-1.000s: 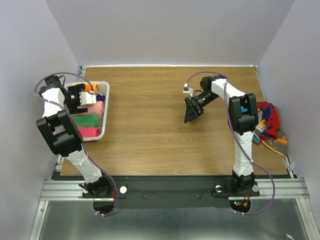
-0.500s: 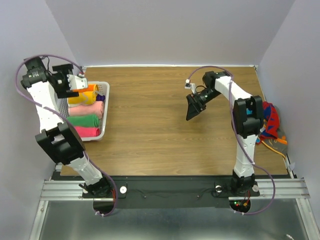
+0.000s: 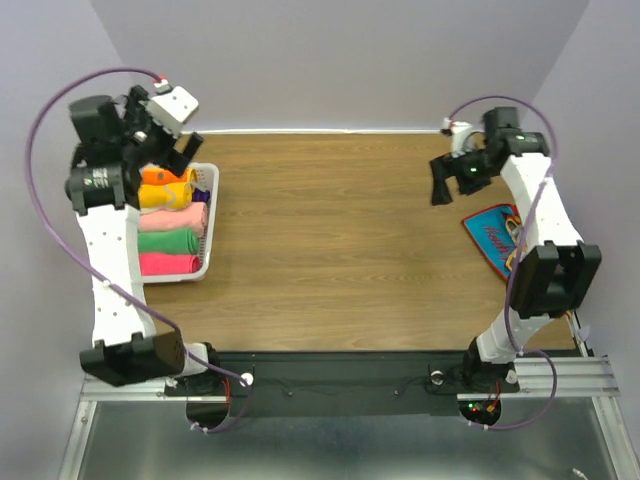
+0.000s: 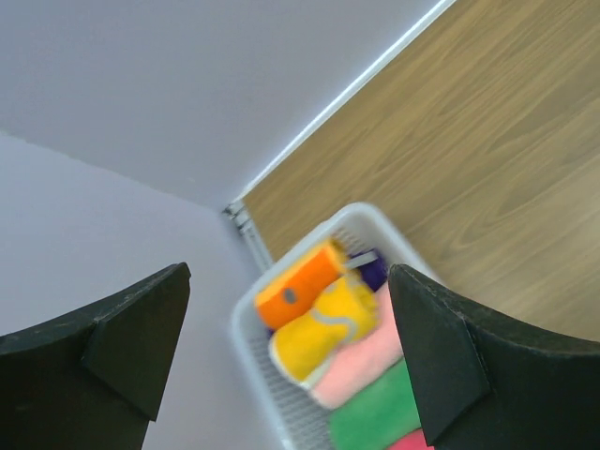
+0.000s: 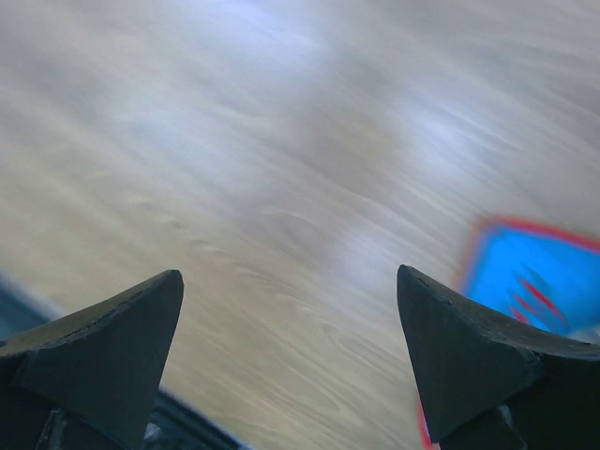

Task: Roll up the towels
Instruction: Grab a towel with the right arm

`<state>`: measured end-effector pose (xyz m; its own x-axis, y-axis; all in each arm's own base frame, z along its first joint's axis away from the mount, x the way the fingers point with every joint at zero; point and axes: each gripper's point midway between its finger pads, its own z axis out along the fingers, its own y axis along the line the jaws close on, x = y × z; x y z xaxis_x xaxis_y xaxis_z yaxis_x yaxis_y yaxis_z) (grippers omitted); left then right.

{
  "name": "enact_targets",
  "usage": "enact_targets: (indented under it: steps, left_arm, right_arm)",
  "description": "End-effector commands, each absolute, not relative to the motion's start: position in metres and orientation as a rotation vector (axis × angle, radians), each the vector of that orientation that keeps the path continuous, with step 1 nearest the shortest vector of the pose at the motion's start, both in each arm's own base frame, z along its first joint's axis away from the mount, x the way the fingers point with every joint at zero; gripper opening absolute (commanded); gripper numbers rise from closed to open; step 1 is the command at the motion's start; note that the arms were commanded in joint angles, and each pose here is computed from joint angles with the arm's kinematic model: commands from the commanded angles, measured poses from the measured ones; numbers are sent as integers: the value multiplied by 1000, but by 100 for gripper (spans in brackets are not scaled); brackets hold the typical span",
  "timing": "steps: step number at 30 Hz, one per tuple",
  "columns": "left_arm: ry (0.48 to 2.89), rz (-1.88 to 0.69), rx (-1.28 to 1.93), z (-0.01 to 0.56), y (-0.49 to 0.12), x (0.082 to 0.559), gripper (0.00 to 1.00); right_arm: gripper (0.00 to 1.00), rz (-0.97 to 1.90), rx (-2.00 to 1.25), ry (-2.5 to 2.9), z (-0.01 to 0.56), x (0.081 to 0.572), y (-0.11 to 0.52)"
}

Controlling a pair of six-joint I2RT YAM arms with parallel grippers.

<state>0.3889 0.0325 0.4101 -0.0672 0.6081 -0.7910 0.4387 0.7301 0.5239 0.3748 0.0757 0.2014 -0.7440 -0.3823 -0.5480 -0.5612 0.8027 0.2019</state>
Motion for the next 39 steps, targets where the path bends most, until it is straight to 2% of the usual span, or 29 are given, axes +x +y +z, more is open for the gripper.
enact_targets:
  steps: [1, 3, 4, 6, 8, 13, 16, 25, 28, 29, 31, 32, 33, 34, 37, 39]
  left_arm:
    - [1764, 29, 702, 392, -24, 362, 99]
    - [1751, -18, 734, 384, -44, 349, 99]
    - [1753, -39, 739, 377, -50, 339, 99]
    - [1754, -98, 769, 370, -71, 330, 99]
    - [1766, -136, 771, 365, -80, 323, 99]
    - [1744, -166, 779, 374, -91, 316, 99]
    - [1752, -175, 776, 377, -94, 317, 99]
    - [1781, -130, 739, 368, -85, 310, 99]
    - [1790, -107, 732, 362, -81, 309, 99]
    - [1794, -101, 729, 361, -80, 309, 99]
    - [1797, -95, 733, 359, -79, 308, 99]
    - [1789, -91, 737, 361, -78, 307, 99]
    - [1787, -84, 739, 361, -78, 307, 99]
    - [1786, -73, 746, 361, -77, 307, 99]
    - [1777, -56, 746, 364, -75, 308, 99]
    - [1771, -55, 751, 365, -75, 307, 99]
  right_arm:
    - [99, -33, -391, 2548, 209, 384, -42]
    - [95, -162, -266, 2579, 207, 375, -94]
    - [89, -225, -219, 2603, 201, 369, -116]
    - [83, -324, -115, 2639, 194, 356, -163]
    - [77, -355, -35, 2691, 179, 340, -195]
    - [78, -383, 14, 2749, 154, 322, -213]
    - [81, -377, 25, 2761, 142, 323, -214]
    - [81, -346, 43, 2836, 98, 327, -224]
    - [71, -352, 44, 2836, 96, 327, -226]
    - [64, -359, 40, 2828, 99, 327, -227]
    - [56, -382, 39, 2812, 106, 328, -230]
    - [44, -398, 33, 2808, 109, 328, -232]
    - [38, -418, 37, 2800, 113, 329, -236]
    - [24, -435, 40, 2805, 113, 329, -240]
    - [1, -471, 47, 2789, 121, 332, -249]
    - [1, -482, 49, 2754, 134, 334, -249]
